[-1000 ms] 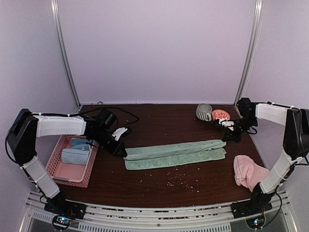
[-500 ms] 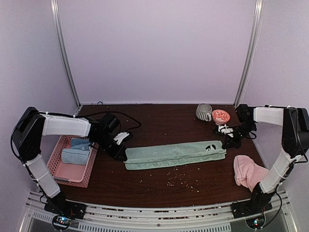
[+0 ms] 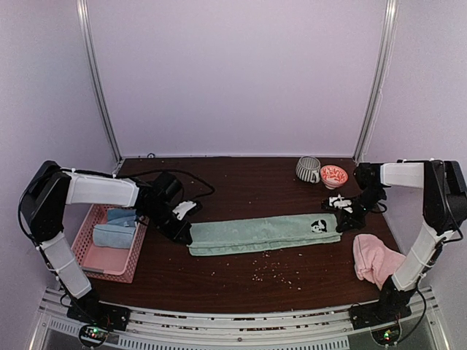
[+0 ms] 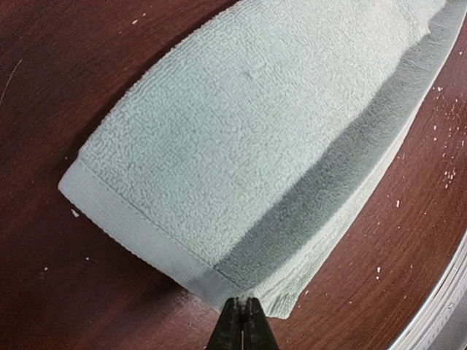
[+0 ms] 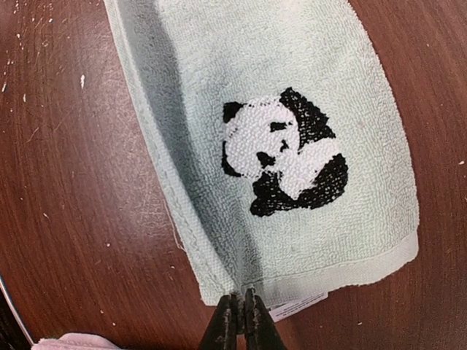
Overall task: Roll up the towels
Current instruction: Fold the towel at the center of the board.
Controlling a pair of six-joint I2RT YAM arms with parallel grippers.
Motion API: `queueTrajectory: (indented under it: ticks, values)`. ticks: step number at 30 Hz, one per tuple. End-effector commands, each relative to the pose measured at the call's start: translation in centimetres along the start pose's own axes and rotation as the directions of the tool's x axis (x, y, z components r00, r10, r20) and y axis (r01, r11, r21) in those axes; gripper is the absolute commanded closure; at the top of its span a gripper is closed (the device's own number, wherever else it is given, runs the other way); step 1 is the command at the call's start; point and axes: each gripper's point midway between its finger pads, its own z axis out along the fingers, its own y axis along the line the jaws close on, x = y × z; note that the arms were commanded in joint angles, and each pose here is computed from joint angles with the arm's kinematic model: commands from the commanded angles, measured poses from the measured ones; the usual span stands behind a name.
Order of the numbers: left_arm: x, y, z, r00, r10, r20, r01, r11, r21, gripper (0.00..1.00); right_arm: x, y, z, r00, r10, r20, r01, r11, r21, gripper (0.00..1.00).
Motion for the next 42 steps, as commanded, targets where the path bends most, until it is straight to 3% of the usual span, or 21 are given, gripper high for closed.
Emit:
queueTrajectory:
  ticks: [1, 10, 19, 24, 27, 32, 39, 42]
  values:
    - [0.1, 0.5, 0.0, 1.0, 0.019, -0.019, -0.02, 0.999, -0.029, 1.0, 1.1, 1.4, 0.1, 0.998, -0.024, -0.053, 0.021, 0.999, -0.041, 0.94]
    - [0.0, 0.1, -0.4, 1.0, 0.03, -0.01, -0.03, 0.999, -0.014, 1.0, 1.1, 2.0, 0.3, 0.998, -0.016, -0.057, 0.013, 0.999, -0.047, 0.92]
    - [-0.7, -1.2, -4.4, 0.996, 0.073, 0.055, -0.071, 0.997, -0.022, 0.86, 1.3, 3.3, -1.5, 0.996, -0.031, -0.078, 0.029, 0.999, -0.028, 0.87]
    - [-3.3, -1.4, -6.0, 0.986, 0.078, 0.149, -0.072, 0.996, -0.047, 0.78, -0.6, 3.0, -2.7, 1.0, -0.009, -0.009, 0.009, 0.999, -0.045, 0.82]
    - [-5.5, -0.9, -5.3, 0.983, 0.046, 0.176, -0.035, 0.997, -0.065, 0.78, -2.8, 0.9, -3.0, 0.996, 0.068, 0.062, -0.066, 0.997, -0.031, 0.82]
    - [-8.1, -0.9, -3.6, 0.976, 0.003, 0.22, 0.003, 1.0, -0.028, 0.8, -4.6, -4.9, -2.9, 0.965, 0.223, 0.14, -0.239, 0.965, 0.112, 0.83]
    - [-8.8, -2.7, -1.3, 0.978, 0.018, 0.207, -0.016, 1.0, -0.012, 0.79, -2.4, -8.8, -2.3, 0.911, 0.397, 0.111, -0.412, 0.869, 0.274, 0.83]
    - [-8.4, -2.9, 0.0, 0.984, 0.024, 0.179, -0.021, 1.0, -0.017, 0.79, -2.0, -8.9, -2.1, 0.883, 0.459, 0.103, -0.47, 0.849, 0.241, 0.76]
